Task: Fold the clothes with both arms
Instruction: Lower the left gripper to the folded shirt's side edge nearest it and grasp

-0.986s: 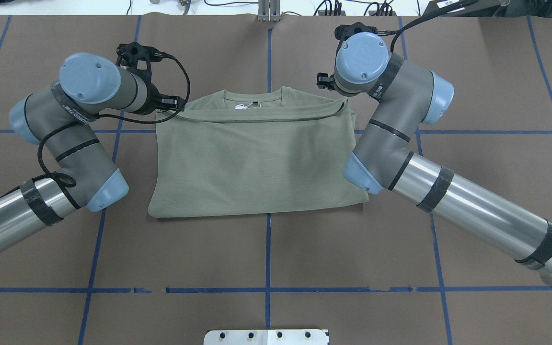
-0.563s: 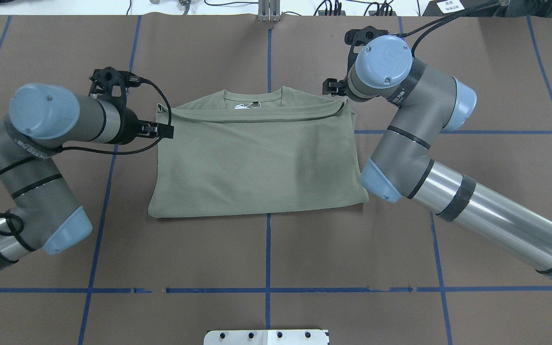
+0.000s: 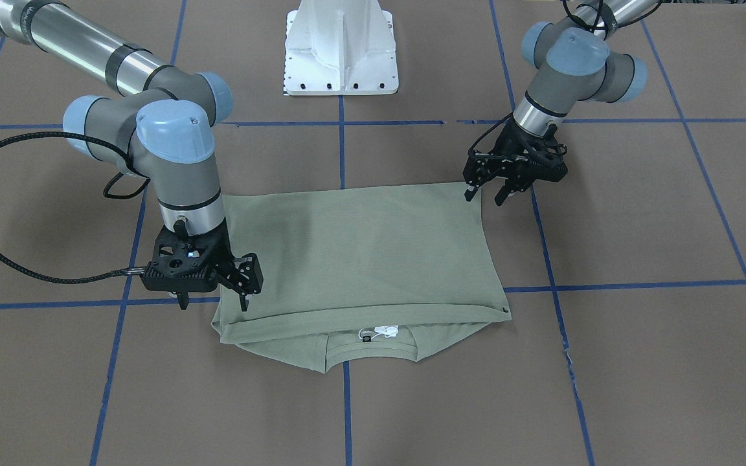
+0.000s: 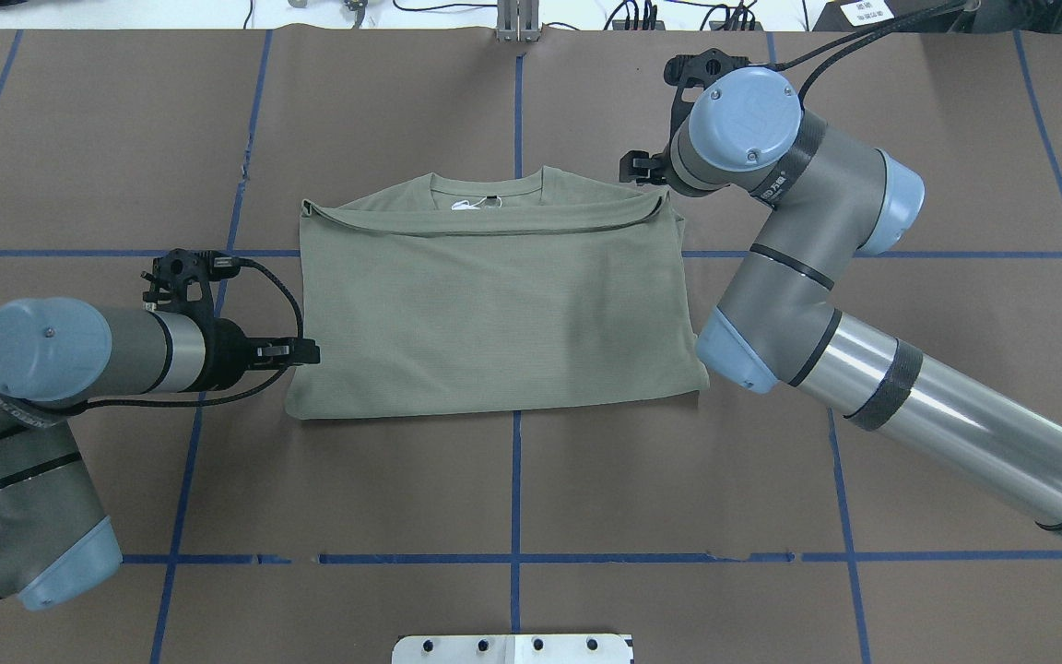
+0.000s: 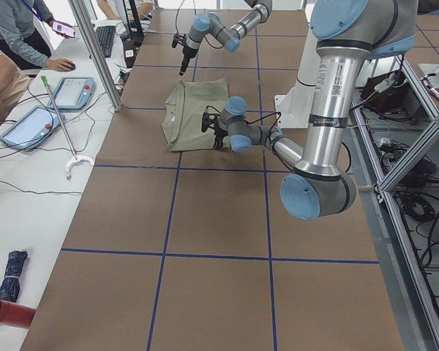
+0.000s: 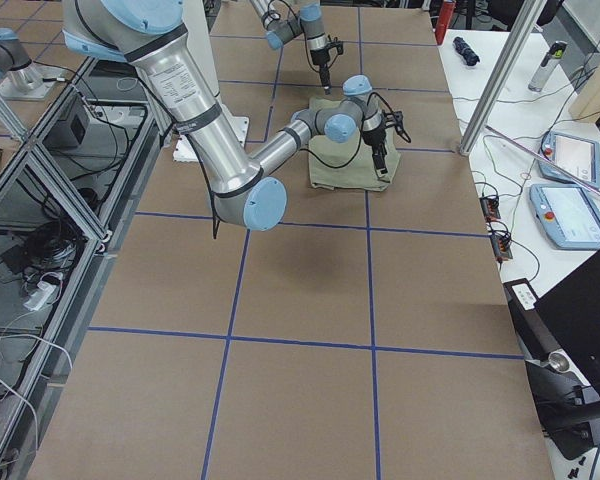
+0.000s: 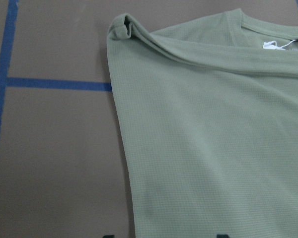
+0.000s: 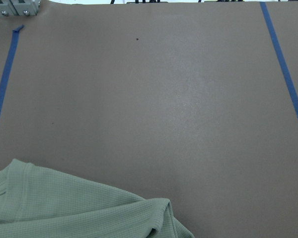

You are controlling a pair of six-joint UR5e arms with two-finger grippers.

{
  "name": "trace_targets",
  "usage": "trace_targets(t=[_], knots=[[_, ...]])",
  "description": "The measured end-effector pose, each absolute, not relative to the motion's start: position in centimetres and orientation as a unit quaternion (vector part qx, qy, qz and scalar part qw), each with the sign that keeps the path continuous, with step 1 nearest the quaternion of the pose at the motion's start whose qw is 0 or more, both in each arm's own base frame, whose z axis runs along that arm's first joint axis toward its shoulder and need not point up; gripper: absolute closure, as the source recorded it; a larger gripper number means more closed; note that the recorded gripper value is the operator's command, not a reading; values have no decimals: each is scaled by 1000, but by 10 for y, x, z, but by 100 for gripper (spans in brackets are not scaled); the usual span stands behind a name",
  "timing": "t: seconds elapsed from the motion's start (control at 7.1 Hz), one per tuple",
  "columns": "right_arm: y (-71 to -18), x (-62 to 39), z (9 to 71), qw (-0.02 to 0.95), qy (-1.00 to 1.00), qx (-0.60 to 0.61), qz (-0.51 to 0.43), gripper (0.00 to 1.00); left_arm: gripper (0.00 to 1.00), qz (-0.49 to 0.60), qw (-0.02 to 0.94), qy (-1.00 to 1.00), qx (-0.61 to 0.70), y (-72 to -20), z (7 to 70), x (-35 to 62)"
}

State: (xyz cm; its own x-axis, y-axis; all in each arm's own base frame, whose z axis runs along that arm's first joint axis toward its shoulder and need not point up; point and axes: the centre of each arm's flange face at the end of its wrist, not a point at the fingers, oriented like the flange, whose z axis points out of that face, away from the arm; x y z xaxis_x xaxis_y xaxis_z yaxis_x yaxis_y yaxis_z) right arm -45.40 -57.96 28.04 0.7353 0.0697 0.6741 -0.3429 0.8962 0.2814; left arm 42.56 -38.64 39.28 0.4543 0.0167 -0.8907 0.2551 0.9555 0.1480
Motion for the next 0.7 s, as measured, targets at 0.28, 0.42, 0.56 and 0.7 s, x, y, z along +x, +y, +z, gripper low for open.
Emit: trace_targets(t=[0.28, 0.42, 0.56, 0.7], knots=[[-578, -452, 278, 909, -348, 199, 113, 0, 33, -71, 839, 527, 120, -366, 396, 440], [-578, -452, 278, 909, -348, 199, 113, 0, 35, -70, 838, 528, 116, -360, 396, 446], [-577, -452, 278, 909, -349, 199, 113, 0, 35, -71, 838, 528, 114, -356, 397, 449], [-577, -451, 278, 909, -349, 200, 113, 0, 35, -72, 839, 528, 114, -354, 398, 451]])
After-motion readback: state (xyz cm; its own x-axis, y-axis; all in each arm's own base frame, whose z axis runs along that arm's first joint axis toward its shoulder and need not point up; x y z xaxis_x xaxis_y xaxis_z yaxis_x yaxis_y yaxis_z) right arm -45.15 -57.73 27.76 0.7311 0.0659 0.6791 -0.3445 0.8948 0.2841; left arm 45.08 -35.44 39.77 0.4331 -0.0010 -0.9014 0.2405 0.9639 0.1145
